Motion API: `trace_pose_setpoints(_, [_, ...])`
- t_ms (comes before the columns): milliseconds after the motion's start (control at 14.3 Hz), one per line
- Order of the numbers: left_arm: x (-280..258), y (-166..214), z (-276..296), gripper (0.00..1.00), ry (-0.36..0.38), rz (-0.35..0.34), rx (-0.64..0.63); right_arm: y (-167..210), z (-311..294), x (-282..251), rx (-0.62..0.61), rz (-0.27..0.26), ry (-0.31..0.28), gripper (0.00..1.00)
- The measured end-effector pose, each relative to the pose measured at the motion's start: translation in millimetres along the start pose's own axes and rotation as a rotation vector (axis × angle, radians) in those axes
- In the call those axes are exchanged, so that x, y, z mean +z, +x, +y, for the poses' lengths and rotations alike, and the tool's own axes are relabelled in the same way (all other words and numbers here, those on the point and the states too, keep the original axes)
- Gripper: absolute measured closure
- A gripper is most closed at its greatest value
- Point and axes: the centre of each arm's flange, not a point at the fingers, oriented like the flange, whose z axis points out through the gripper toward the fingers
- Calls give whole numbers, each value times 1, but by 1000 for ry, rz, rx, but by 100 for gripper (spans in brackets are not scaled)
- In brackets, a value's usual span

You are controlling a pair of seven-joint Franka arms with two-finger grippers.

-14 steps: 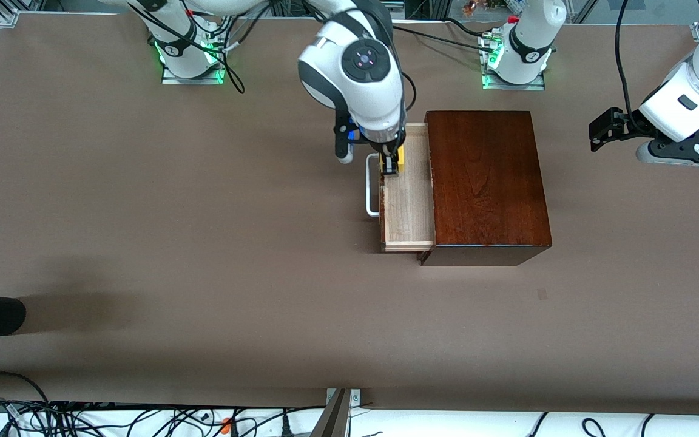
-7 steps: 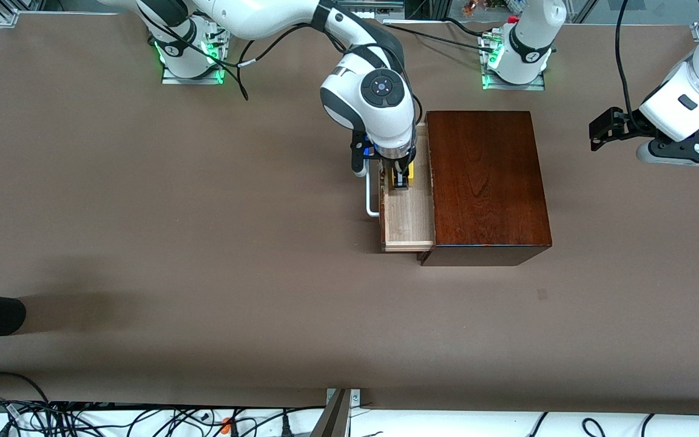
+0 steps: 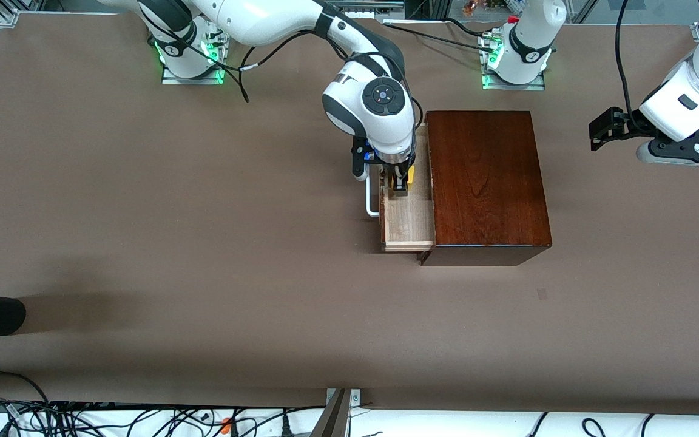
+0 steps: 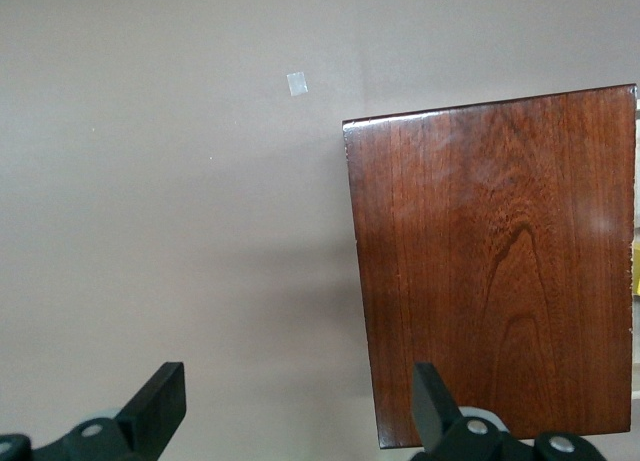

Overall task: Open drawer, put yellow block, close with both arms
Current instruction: 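Lower the cube into the drawer and open the right gripper, then withdraw the right gripper while the left gripper reaches the drawer front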

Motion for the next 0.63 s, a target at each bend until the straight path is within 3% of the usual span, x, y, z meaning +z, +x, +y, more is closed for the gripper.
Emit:
trace_pose_setpoints(70, [0, 0, 0, 0, 0, -2, 0, 2, -3, -5, 5, 6, -2, 1])
trace_pose_setpoints(350, [0, -1, 2, 0, 0, -6, 3, 19, -28, -90, -26, 18, 17, 0])
trace_pose_setpoints(490, [0, -1, 6, 0, 1, -7, 11, 47, -39, -160, -180, 46, 0, 0])
trace_pose_setpoints(631, [1, -3, 9, 0, -6, -20, 15, 96, -58, -215, -373, 74, -72, 0])
